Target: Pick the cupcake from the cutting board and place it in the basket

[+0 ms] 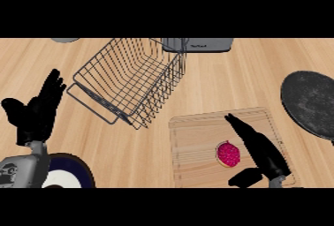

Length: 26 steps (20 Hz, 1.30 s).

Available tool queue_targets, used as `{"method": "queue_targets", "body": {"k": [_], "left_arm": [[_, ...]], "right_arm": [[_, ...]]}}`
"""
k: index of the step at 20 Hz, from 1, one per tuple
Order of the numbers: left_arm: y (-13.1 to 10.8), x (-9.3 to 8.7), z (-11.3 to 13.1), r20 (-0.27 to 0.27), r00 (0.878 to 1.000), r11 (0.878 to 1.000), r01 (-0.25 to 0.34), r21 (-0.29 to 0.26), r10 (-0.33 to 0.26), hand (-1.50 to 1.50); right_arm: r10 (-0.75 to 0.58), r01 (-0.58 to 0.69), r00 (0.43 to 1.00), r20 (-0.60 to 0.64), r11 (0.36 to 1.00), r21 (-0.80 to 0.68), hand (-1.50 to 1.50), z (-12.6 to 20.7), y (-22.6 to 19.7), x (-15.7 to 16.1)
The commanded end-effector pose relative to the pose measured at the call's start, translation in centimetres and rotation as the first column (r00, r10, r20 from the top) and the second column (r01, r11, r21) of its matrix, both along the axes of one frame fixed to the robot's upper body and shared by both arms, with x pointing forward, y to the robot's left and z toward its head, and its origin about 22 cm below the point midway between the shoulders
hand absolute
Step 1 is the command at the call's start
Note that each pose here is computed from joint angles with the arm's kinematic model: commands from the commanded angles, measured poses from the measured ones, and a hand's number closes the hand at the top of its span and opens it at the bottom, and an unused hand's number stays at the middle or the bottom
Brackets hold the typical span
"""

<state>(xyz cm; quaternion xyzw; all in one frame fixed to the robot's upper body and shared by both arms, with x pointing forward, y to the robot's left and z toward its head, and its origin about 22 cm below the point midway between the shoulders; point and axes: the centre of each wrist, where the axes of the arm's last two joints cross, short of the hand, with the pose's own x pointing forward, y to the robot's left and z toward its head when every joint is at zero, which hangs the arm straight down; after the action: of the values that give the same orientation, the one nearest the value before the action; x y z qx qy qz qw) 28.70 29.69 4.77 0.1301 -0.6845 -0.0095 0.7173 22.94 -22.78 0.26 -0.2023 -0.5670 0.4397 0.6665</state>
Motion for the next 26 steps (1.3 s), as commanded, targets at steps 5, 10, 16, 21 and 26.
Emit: {"method": "queue_targets", "body": {"k": [5,10,16,21,26], "left_arm": [[-1.1,1.3,2.0,-0.018,1.000,1.000,0.008,-0.001,-0.008,0.00],[-0.7,-0.3,0.6,0.000,1.000,1.000,0.001,0.005,-0.001,0.00],[-1.1,-0.3,-1.1,-0.007,1.000,1.000,0.011,0.000,-0.011,0.00],[-0.8,-0.1,-2.9,-0.005,1.000,1.000,-0.006,0.021,0.007,0.00],[-1.8,1.1,0.0,0.021,0.998,0.998,0.063,0.007,-0.063,0.00]], "right_arm": [[0.000,-0.001,1.000,-0.019,1.000,-0.019,-1.50,-1.8,1.4,-0.2],[0.097,-0.100,0.992,-0.087,0.994,-0.035,1.50,-2.7,0.7,1.3],[0.192,-0.194,0.976,-0.107,0.981,-0.017,1.50,-1.8,1.9,2.3],[0.196,-0.199,0.976,-0.095,0.980,-0.018,1.50,-5.5,2.5,-2.3],[0.140,-0.142,0.987,-0.074,0.990,-0.017,1.50,-3.1,11.5,-1.0]]}}
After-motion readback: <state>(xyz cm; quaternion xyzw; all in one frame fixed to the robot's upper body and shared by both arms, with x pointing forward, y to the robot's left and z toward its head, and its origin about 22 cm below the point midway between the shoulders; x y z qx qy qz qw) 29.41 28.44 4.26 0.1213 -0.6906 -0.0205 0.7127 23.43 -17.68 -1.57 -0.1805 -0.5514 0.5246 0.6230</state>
